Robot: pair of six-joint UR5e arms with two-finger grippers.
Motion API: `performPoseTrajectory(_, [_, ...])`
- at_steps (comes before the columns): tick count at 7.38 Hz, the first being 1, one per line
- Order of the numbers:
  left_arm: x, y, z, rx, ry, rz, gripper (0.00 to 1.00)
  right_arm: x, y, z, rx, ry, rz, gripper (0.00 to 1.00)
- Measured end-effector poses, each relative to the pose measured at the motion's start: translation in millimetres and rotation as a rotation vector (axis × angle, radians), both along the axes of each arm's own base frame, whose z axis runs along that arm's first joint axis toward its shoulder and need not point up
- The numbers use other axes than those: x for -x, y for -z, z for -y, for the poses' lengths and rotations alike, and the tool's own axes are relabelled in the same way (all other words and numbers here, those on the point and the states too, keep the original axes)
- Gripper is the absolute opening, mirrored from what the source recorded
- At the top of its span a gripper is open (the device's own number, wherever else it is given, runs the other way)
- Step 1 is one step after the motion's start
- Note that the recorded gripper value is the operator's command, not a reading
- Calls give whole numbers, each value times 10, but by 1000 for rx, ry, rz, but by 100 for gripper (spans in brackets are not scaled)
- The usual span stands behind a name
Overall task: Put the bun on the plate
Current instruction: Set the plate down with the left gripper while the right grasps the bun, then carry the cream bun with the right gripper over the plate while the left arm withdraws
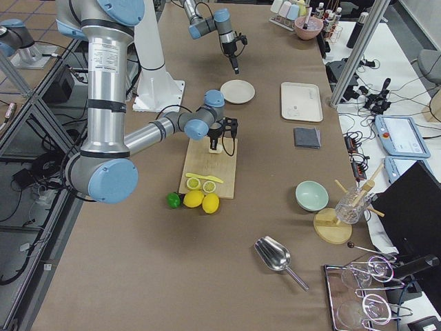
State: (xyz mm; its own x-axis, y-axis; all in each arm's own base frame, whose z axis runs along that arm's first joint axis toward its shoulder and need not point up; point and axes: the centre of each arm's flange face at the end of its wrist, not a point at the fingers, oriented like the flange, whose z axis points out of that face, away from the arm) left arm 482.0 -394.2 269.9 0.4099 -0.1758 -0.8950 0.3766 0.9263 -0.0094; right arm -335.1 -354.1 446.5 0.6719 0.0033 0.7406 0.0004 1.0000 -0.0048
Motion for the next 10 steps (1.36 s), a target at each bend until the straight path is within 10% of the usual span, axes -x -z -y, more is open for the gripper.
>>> performPoseTrajectory(5, [1320, -958, 591, -253, -97, 268, 98, 876, 1645, 416, -16, -35, 10, 0])
performPoseTrajectory(10, [2377, -2143, 921, -237, -138, 380, 98, 2171, 2741, 487, -104, -92, 20, 0])
